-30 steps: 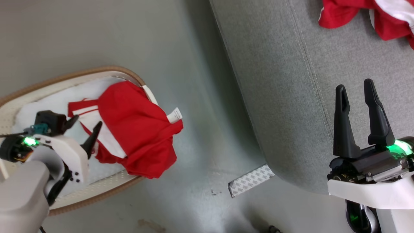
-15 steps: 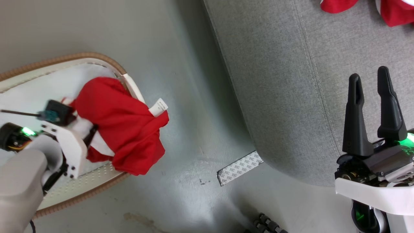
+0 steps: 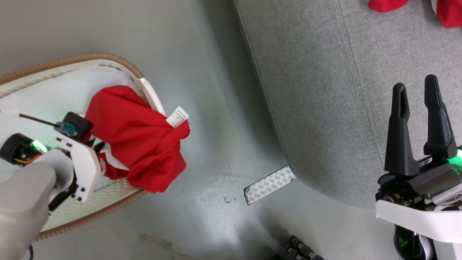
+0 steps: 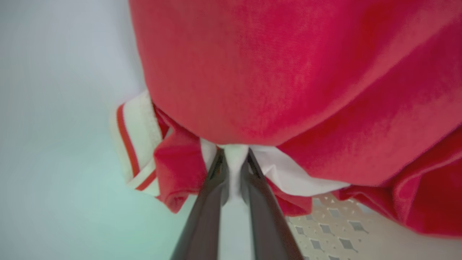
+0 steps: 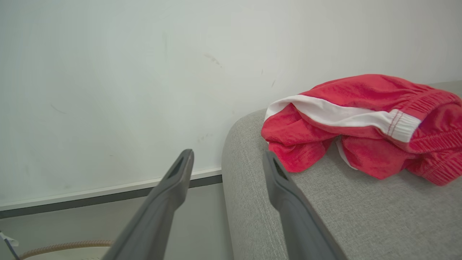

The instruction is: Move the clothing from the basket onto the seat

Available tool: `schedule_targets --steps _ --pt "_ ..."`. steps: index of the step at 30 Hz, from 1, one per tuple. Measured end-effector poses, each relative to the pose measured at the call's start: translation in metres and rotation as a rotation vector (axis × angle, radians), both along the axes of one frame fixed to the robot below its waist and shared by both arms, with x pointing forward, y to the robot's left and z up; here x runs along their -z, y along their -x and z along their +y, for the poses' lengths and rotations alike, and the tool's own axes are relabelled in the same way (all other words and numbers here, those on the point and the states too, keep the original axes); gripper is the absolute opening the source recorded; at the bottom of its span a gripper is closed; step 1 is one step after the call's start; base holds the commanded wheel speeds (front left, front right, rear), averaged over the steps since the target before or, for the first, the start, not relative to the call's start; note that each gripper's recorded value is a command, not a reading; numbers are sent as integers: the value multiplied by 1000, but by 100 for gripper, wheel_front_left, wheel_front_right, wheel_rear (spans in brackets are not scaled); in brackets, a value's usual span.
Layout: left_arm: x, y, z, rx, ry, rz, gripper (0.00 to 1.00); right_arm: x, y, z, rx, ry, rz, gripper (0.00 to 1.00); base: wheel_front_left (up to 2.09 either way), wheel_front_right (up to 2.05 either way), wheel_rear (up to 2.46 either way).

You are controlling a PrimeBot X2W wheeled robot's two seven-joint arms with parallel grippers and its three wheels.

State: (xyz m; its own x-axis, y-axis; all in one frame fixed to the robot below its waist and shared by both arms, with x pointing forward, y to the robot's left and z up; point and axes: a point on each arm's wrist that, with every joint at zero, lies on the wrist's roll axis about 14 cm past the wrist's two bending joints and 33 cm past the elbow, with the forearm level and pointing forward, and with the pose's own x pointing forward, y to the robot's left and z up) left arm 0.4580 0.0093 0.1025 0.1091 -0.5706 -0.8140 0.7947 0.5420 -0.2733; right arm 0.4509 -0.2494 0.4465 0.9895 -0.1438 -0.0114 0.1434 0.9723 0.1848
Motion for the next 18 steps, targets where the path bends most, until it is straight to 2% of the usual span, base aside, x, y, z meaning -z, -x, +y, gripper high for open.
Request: schedule_targets --steps 9,18 --pt "-14 -13 2 -50 38 -44 0 -11 -1 4 -15 -5 -26 100 0 0 0" --pt "-77 -3 -27 -93 183 -106 0 -48 7 -4 -2 39 -105 100 0 0 0"
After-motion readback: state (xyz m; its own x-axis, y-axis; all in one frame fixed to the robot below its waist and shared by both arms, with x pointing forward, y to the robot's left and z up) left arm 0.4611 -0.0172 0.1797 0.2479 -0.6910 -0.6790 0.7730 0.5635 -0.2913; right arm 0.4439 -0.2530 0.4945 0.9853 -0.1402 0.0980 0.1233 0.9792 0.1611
